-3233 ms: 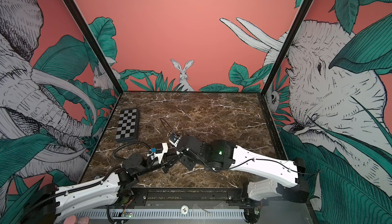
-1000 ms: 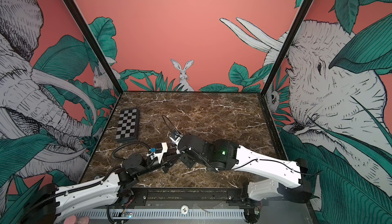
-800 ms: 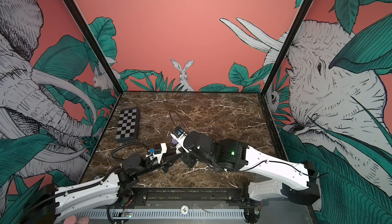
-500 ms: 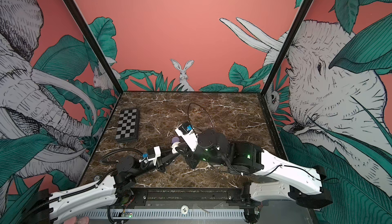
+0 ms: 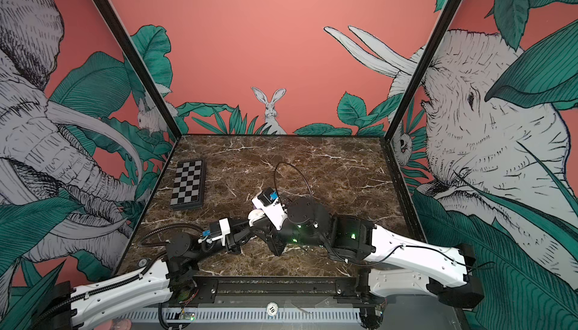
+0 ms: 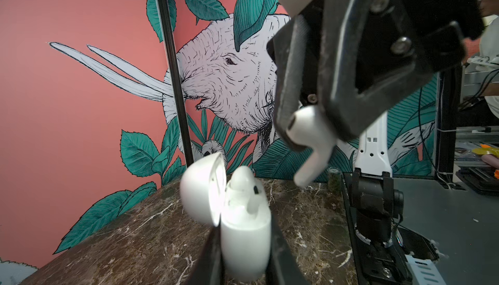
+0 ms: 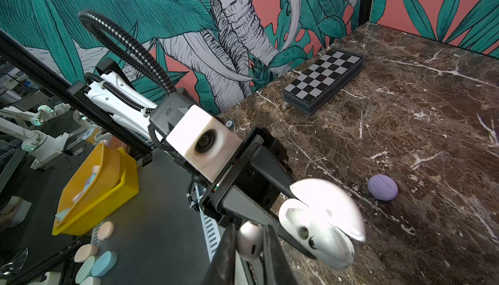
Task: Insert wireless bluetooth earbuds into charging case
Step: Adjust the wireless bluetooth earbud in the charging case.
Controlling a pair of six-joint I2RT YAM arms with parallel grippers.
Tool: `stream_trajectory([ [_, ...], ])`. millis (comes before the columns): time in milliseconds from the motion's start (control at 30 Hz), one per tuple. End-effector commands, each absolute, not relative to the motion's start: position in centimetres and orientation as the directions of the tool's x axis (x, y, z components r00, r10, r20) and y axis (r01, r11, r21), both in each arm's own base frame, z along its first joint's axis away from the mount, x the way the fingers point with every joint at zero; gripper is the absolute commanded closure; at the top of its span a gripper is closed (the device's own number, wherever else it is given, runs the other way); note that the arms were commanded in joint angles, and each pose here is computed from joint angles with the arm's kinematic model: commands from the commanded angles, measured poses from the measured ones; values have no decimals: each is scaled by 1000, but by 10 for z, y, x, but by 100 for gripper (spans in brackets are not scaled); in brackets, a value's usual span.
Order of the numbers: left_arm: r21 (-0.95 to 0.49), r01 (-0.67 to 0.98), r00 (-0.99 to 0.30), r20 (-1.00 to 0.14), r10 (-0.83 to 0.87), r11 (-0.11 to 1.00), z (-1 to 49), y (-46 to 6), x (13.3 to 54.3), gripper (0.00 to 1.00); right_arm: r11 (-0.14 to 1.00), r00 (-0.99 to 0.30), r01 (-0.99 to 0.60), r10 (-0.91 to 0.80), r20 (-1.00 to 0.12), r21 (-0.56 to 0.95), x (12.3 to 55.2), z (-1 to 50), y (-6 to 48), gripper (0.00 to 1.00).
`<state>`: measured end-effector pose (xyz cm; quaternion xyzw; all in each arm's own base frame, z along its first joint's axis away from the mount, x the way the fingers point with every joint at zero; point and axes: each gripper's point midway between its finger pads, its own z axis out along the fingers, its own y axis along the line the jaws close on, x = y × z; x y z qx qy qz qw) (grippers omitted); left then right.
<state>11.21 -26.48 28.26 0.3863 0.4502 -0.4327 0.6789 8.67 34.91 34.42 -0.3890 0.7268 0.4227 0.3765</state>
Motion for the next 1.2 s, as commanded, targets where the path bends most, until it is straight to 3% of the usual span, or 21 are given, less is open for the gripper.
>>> stream_trajectory([
  [0,139,942,226,-935,-274,305,287,-263,106,100,323,-386,-891,-172,-906,319,88,367,351,83],
  [1167,132,938,236,-920,-312,321,295,-254,103,100,378,-398,-871,-173,-901,312,100,341,359,85],
])
